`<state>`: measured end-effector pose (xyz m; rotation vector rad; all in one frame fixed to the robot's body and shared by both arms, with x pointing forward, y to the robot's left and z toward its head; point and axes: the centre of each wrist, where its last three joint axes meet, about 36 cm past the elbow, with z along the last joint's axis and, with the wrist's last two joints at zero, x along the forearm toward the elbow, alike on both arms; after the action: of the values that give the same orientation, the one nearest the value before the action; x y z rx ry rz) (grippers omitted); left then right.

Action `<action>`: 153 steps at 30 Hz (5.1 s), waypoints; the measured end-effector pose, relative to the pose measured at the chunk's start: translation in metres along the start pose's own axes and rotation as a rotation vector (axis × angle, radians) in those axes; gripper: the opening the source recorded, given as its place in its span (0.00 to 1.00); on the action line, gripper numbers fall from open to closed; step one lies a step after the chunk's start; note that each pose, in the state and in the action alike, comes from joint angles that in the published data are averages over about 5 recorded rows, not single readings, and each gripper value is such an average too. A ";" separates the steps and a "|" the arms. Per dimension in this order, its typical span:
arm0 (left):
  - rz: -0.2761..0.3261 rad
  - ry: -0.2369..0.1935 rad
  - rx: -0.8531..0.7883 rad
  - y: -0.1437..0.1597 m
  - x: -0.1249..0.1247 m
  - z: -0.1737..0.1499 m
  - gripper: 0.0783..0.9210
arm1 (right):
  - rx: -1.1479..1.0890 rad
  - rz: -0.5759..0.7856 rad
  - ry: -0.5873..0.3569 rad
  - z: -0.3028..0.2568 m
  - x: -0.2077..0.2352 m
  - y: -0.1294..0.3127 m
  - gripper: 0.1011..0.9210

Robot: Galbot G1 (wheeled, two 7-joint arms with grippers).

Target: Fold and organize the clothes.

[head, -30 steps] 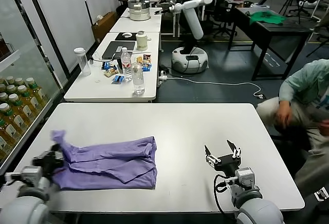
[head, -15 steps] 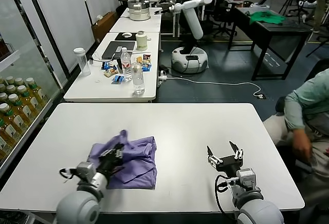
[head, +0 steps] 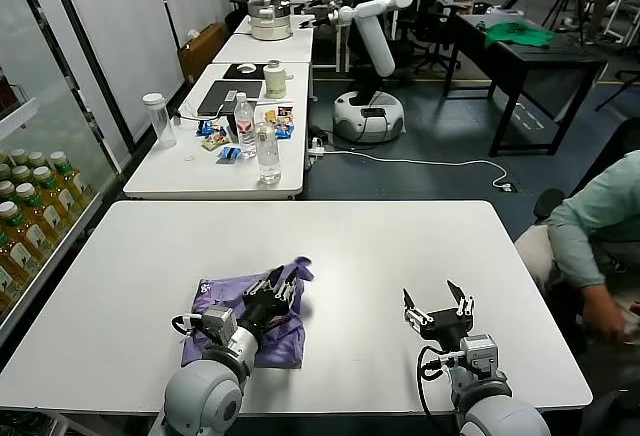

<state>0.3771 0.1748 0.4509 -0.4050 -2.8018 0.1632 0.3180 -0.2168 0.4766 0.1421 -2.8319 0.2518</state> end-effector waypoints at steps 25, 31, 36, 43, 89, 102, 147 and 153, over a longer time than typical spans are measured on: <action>-0.336 0.183 -0.002 0.104 0.064 0.048 0.85 | -0.019 0.048 -0.043 -0.008 -0.005 -0.018 0.88; -0.323 0.202 0.055 0.115 0.066 0.048 0.66 | -0.015 0.059 -0.047 -0.009 -0.005 -0.023 0.88; -0.294 0.200 0.101 0.120 0.063 0.050 0.49 | -0.013 0.069 -0.047 -0.009 -0.007 -0.026 0.88; -0.264 0.177 0.153 0.123 0.059 0.053 0.25 | -0.019 0.071 -0.041 -0.009 -0.009 -0.026 0.88; 0.110 -0.172 -0.123 -0.052 0.056 0.061 0.45 | -0.019 0.175 -0.005 0.006 -0.018 -0.063 0.88; -0.037 -0.286 -0.213 0.007 0.071 0.042 0.85 | -0.019 0.080 -0.024 -0.009 -0.022 -0.042 0.88; -0.408 -0.209 -0.249 0.125 0.085 0.058 0.88 | -0.311 -0.287 0.187 0.028 -0.065 0.099 0.15; -0.406 -0.214 -0.256 0.123 0.081 0.061 0.88 | -0.292 -0.256 0.143 0.020 -0.064 0.080 0.02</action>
<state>0.3157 0.3121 0.3971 0.1420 -3.0528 -0.2593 0.3637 -0.1372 0.4262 0.4013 -2.6353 -0.1985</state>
